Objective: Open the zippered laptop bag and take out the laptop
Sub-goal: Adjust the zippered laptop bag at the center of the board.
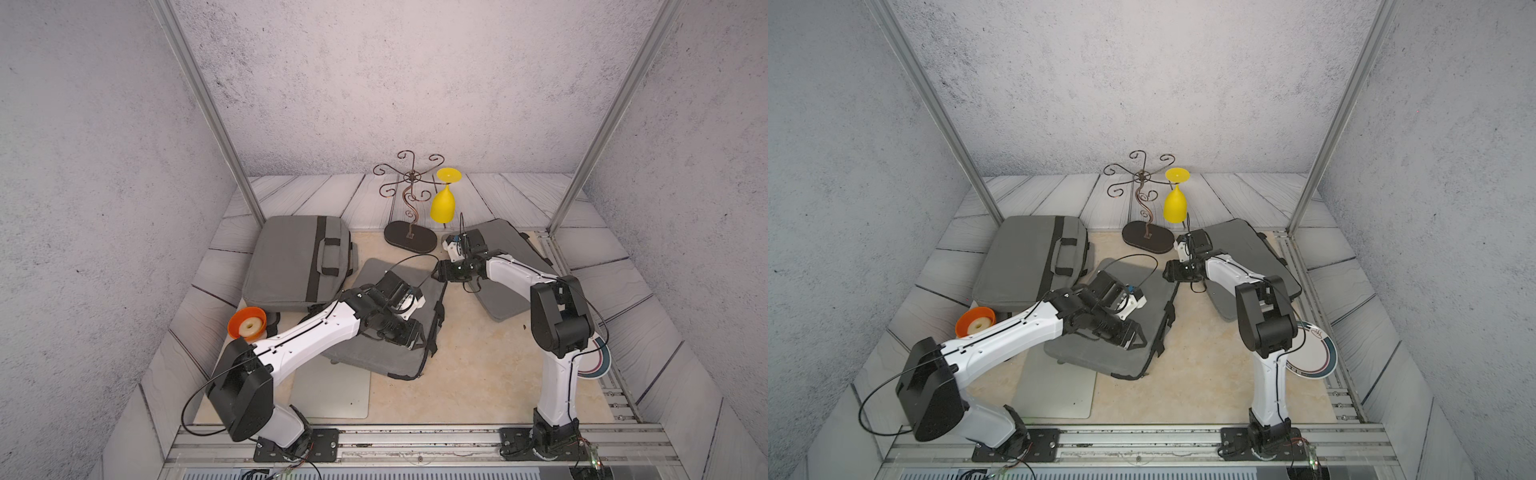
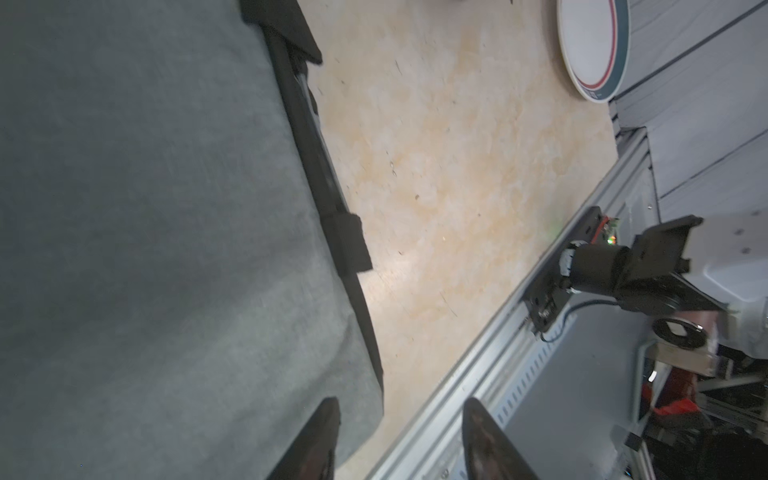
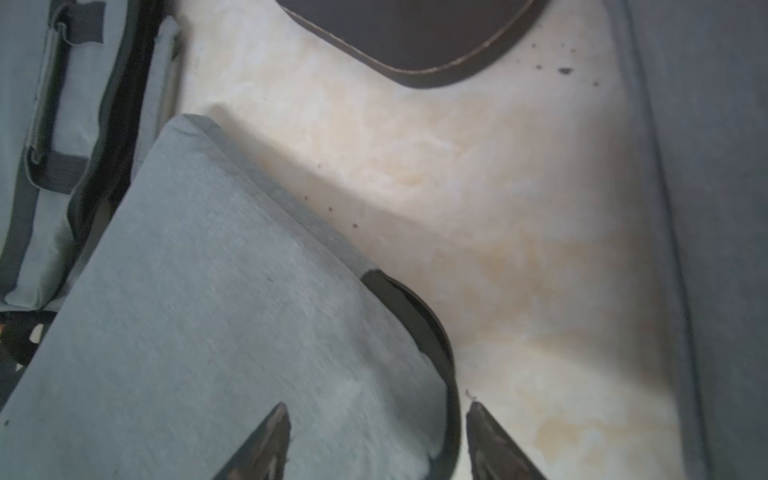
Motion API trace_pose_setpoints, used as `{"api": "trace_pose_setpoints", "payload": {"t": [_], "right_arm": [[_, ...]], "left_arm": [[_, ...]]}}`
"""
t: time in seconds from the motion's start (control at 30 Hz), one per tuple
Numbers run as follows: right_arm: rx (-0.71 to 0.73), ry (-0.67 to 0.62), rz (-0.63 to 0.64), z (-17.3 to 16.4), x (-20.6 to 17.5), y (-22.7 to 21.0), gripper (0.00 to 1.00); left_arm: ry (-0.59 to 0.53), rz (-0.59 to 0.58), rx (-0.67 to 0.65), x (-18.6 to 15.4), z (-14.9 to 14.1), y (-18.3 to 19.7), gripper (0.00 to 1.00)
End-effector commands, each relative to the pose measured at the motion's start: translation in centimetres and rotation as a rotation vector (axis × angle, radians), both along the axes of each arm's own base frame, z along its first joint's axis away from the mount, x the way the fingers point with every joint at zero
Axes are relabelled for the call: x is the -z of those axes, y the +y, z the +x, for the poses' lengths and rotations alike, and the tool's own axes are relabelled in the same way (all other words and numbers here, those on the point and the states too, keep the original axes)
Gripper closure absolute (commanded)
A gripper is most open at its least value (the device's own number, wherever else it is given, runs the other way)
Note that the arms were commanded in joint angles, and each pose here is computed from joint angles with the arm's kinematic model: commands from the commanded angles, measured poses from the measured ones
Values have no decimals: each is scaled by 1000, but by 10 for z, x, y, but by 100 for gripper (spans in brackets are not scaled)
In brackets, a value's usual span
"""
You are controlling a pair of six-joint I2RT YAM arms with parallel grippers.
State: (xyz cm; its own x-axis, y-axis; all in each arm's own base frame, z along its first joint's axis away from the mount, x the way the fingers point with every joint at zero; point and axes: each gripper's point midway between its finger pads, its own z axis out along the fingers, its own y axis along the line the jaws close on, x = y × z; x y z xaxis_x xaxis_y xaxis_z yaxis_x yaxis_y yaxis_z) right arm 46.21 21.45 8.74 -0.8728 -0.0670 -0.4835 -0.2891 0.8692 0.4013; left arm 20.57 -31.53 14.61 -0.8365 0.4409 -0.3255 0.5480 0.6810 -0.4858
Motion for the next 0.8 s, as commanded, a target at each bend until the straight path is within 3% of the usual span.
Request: {"api": "trace_pose_setpoints", "payload": {"t": [0.0, 0.33, 0.77], "right_arm": [[40, -47, 27, -20, -49, -25, 29], [170, -5, 84, -88, -60, -74, 25], [297, 73, 157, -174, -35, -94, 18]], "left_arm": [[-72, 89, 30, 16, 17, 0, 49], [-101, 291, 26, 58, 36, -21, 49], [-211, 486, 5, 89, 59, -36, 48]]}}
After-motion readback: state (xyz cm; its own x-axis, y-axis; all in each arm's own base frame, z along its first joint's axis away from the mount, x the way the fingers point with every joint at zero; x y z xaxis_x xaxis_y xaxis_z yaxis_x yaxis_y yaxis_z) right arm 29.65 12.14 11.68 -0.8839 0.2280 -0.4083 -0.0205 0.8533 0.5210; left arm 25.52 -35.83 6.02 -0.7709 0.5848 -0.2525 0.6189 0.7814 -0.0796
